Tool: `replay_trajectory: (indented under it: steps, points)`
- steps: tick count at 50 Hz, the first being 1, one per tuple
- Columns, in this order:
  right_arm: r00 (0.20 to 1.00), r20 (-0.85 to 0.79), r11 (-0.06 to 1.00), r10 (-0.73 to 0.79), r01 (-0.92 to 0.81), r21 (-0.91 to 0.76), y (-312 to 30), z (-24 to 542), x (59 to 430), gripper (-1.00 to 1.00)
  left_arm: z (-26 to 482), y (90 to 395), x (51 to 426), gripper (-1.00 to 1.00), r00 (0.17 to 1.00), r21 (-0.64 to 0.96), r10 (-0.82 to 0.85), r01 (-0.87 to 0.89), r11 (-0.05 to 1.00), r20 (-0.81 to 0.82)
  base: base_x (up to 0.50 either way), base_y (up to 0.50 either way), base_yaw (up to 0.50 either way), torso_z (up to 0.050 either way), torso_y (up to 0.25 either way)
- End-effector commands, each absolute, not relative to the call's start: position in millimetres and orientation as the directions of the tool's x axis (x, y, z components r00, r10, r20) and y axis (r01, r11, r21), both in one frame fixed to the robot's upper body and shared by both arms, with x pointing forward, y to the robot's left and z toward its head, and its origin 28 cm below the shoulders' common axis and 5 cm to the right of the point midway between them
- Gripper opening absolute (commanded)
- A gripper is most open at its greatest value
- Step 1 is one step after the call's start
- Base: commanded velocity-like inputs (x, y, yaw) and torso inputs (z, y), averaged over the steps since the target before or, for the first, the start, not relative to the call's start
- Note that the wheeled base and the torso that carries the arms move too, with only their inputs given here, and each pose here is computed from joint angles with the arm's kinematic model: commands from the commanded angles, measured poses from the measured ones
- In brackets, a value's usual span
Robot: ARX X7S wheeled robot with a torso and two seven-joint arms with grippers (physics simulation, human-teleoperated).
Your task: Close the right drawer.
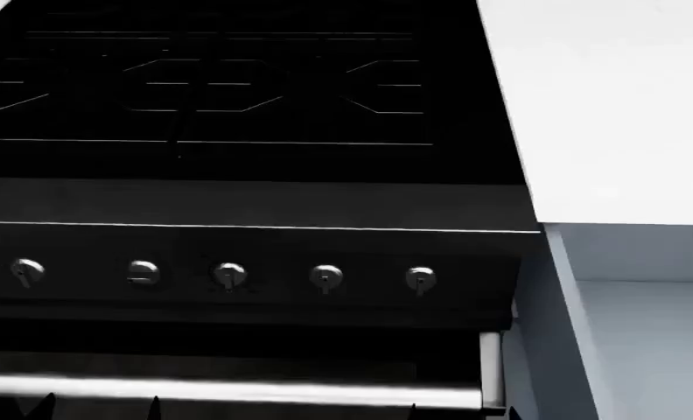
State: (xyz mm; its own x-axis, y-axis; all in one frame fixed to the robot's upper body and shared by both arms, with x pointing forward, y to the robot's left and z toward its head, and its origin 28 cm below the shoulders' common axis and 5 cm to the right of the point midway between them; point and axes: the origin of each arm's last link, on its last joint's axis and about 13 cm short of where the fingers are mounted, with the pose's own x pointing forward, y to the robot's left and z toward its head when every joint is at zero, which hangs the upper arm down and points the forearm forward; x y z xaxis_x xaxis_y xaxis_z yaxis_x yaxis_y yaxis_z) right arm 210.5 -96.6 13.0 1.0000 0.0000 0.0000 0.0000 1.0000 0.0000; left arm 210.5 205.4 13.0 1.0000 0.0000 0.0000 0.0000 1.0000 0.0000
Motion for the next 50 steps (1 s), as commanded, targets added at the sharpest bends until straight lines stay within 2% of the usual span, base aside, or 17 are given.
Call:
replay_trajectory:
  steps: [1,25,27,30,34,36,37,39,42,46,50]
  points:
    - [0.999,0.033,0.999,-0.023,0.024,-0.023,-95.9,9.5,209.8,1.00,9.4,205.5,210.7,1.00,1.000,0.000,0.001,-0.001,1.000,-0.009,0.00,0.00,0.00,0.000,0.000]
    - [0.993,0.117,1.000,-0.001,0.004,-0.029,-90.4,29.1,203.9,1.00,23.5,203.0,205.8,1.00,0.998,-0.005,-0.017,0.018,1.000,0.053,0.00,0.00,0.00,0.000,0.000]
    - [0.988,0.157,1.000,0.006,-0.002,-0.024,-88.9,43.7,203.4,1.00,38.1,202.4,204.9,1.00,0.995,-0.008,-0.016,0.017,1.000,0.096,0.00,0.00,0.00,0.000,0.000]
    - [0.951,0.309,0.998,-0.010,0.027,-0.052,-89.5,85.2,205.0,1.00,87.4,204.2,202.0,1.00,0.965,0.001,-0.014,0.014,1.000,0.262,0.00,0.00,0.00,0.000,0.000]
    - [0.844,0.535,0.999,-0.033,0.050,-0.018,-94.2,163.2,198.7,1.00,166.4,208.2,192.1,1.00,0.882,-0.002,-0.058,0.066,0.998,0.468,0.00,0.00,0.00,0.000,0.000]
    - [0.757,0.653,0.999,-0.031,0.036,0.005,-95.2,199.9,182.6,1.00,197.6,208.9,174.8,1.00,0.817,-0.003,-0.063,0.079,0.997,0.573,0.00,0.00,0.00,0.000,0.000]
    - [0.736,0.677,1.000,-0.027,0.029,0.008,-95.0,205.8,178.2,1.00,201.9,208.8,170.6,1.00,0.803,-0.002,-0.066,0.083,0.997,0.593,0.00,0.00,0.00,0.000,0.000]
    - [0.622,0.783,1.000,-0.014,0.015,0.006,-92.3,220.4,160.2,1.00,209.4,208.4,158.1,1.00,0.737,0.001,-0.070,0.093,0.996,0.672,0.00,0.00,0.00,0.000,0.000]
    - [0.507,0.862,1.000,0.000,-0.014,0.008,-87.8,218.8,144.5,1.00,214.7,209.1,142.4,1.00,0.667,0.027,-0.089,0.103,0.994,0.740,0.00,0.00,0.00,0.000,0.000]
    - [0.420,0.907,0.998,-0.019,-0.042,0.041,-84.8,215.7,128.9,1.00,216.8,217.1,124.1,1.00,0.558,-0.016,-0.014,0.049,0.999,0.830,0.00,0.00,0.00,0.000,0.000]
    - [0.315,0.948,0.999,-0.037,-0.026,0.048,-84.7,215.5,114.7,1.00,209.2,217.3,115.8,1.00,0.521,-0.026,-0.001,0.044,0.999,0.853,0.00,0.00,0.00,0.000,0.000]
